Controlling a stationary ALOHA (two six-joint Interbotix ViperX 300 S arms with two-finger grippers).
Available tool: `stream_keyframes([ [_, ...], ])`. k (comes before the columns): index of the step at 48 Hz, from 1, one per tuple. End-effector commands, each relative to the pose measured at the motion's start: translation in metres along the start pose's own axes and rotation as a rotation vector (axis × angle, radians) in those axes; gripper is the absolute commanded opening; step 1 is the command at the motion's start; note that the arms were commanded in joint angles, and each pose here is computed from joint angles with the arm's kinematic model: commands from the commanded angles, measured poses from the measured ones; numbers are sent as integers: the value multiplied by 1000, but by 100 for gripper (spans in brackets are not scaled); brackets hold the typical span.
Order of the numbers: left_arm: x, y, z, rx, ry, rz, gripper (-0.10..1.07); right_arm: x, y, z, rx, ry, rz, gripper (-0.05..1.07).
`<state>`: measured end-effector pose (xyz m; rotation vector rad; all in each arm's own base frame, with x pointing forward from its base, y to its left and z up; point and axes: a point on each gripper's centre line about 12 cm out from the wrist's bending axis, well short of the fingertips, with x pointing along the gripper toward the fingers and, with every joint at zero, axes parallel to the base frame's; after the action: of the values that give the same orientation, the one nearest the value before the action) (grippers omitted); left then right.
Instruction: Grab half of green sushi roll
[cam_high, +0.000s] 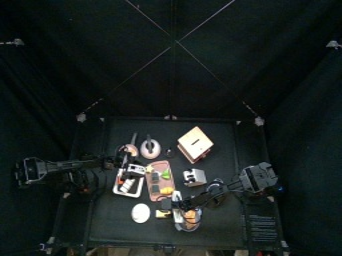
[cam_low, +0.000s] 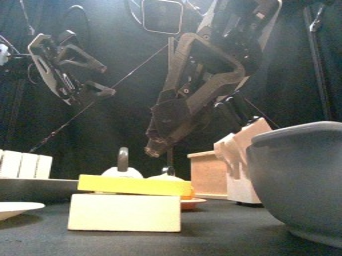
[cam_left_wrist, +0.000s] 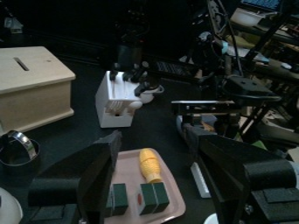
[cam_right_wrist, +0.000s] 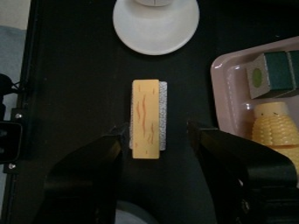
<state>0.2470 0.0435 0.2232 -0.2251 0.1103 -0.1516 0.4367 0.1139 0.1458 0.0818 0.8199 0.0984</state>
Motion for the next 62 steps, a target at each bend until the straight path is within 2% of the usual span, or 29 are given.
stream_keyframes([
  [1, 1, 0, 5, 5, -15, -4, 94, -24, -6, 28, 33, -85, 6, 88],
  [13, 1, -1, 2, 2, -1, 1, 94, -46, -24, 48, 73, -152, -11, 88],
  [22, 2, 3, -2, 4, 33, 40, 94, -67, -31, 63, 94, -220, -6, 88],
  [33, 5, 4, -7, 13, 86, 79, 94, -97, -53, 72, 118, -301, -27, 88],
  [37, 6, 4, -8, 18, 102, 86, 94, -108, -61, 75, 131, -342, -31, 88],
  [45, 9, 3, -7, 38, 117, 88, 94, -132, -81, 83, 151, -478, -21, 88],
  [52, 13, 0, -6, 94, 130, 82, 94, -149, -100, 75, 157, -565, -29, 88],
  [62, 19, -11, -8, 213, 161, 44, 94, -165, -127, 55, 175, -608, -77, 88],
])
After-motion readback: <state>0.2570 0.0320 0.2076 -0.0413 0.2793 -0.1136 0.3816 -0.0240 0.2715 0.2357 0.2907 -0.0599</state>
